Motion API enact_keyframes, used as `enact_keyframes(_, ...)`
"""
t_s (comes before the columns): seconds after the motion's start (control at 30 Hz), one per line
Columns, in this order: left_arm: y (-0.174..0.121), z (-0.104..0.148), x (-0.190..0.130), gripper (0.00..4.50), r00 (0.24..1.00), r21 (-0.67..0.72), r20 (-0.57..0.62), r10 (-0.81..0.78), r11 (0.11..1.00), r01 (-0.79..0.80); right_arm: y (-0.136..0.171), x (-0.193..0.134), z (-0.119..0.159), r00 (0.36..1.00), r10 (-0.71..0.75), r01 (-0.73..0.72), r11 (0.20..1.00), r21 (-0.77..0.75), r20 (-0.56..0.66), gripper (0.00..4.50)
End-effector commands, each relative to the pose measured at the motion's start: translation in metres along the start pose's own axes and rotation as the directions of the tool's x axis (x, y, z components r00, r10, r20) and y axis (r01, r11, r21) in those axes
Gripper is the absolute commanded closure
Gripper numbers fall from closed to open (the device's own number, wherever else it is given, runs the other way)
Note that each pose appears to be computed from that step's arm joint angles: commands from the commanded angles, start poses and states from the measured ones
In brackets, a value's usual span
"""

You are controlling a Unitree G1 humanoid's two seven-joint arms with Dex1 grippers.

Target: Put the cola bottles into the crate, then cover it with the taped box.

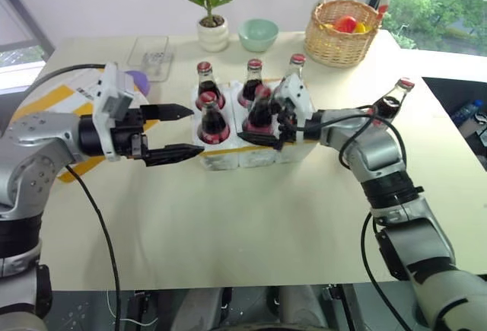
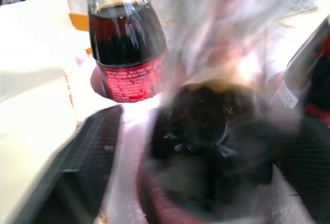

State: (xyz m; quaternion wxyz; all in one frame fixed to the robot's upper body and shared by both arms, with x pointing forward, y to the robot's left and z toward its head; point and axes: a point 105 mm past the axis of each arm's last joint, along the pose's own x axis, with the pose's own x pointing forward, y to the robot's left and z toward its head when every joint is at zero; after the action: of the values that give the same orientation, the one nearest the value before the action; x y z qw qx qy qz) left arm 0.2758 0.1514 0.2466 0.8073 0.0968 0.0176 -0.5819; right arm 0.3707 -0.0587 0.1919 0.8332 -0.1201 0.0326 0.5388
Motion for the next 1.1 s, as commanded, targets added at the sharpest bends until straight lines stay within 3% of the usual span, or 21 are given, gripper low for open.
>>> enact_keyframes(0.03,-0.004,0.01,0.0,0.0,1.0,0.039,0.017,-0.013,0.999,0.013,-0.005,-0.007,0.008,0.999,-0.029,0.029,1.0,-0.007,0.023,0.04)
enact_keyframes(0.27,-0.007,0.009,0.007,0.0,0.998,0.036,0.013,-0.062,0.997,0.062,0.013,-0.072,0.032,0.989,-0.106,0.105,0.994,0.014,0.101,0.04)
enact_keyframes(0.5,-0.004,0.009,0.014,0.0,0.993,0.033,0.009,-0.12,0.992,0.12,0.037,-0.136,0.011,0.945,-0.326,0.321,0.939,0.12,0.029,0.04)
enact_keyframes(0.63,-0.001,0.01,0.021,0.0,0.988,0.039,0.01,-0.153,0.987,0.153,0.033,-0.176,-0.012,0.844,-0.536,0.531,0.825,0.191,-0.034,0.04)
enact_keyframes(0.87,0.001,0.011,0.028,0.0,0.982,0.047,0.017,-0.19,0.981,0.189,0.011,-0.234,-0.047,0.578,-0.806,0.812,0.553,0.186,-0.13,0.04)
enact_keyframes(1.1,-0.001,0.014,0.03,0.0,0.98,0.053,0.034,-0.198,0.979,0.196,-0.012,-0.237,-0.053,0.523,-0.848,0.836,0.493,0.239,-0.08,0.04)
